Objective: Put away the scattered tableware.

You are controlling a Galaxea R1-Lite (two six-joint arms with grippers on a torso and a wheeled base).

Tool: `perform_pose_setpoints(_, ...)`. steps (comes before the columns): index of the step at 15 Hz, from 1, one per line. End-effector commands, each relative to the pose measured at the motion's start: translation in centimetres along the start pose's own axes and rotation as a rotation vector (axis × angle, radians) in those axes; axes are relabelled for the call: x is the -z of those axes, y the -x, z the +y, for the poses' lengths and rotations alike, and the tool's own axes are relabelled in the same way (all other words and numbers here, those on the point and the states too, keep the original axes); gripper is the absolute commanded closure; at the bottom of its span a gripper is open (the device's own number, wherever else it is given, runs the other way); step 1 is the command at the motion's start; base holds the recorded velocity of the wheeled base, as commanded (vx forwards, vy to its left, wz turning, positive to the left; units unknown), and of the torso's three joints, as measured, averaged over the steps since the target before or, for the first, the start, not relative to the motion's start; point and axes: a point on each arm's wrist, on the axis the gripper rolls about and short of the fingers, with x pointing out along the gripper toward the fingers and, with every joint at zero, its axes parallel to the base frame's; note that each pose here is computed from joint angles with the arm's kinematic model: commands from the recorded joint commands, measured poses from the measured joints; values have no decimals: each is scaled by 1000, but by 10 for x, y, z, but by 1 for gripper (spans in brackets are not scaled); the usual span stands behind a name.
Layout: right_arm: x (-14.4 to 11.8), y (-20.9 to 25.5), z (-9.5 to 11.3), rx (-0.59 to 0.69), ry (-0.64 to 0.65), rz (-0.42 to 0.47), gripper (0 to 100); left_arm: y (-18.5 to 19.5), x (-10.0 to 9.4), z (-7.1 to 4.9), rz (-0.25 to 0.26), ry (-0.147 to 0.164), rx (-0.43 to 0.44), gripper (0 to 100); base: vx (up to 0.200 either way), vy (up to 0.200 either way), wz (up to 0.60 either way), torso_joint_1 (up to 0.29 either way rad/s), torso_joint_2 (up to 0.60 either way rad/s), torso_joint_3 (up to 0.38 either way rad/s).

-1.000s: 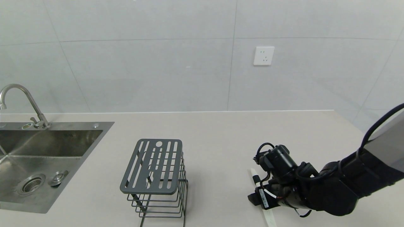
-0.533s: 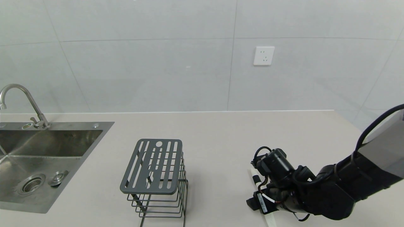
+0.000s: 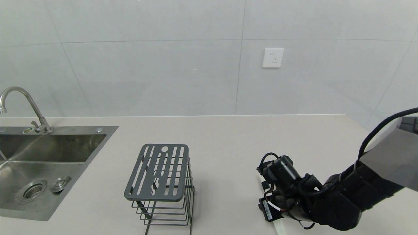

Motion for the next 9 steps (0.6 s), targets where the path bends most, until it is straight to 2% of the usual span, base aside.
perform_pose_setpoints(1, 11, -3, -3, 9, 8, 40, 100, 0, 0, 0, 1, 0, -1, 0, 0, 0, 0, 0, 0, 0)
perform_pose_setpoints(4, 23, -4, -7, 11, 13, 84, 100, 0, 0, 0, 1, 0, -1, 0, 0, 0, 0, 0, 0, 0)
perform_pose_setpoints(7, 13, -3, -6, -13, -2, 14, 100, 0, 0, 0, 1, 0, -1, 0, 0, 0, 0, 0, 0, 0)
perform_pose_setpoints(8, 8, -1, -5, -26, -8, -26, 100, 0, 0, 0, 1, 0, -1, 0, 0, 0, 0, 0, 0, 0)
perform_pose_setpoints(9, -5, 6, -3, -50, -17, -101, 100, 0, 0, 0, 1, 0, 1, 0, 0, 0, 0, 0, 0, 0)
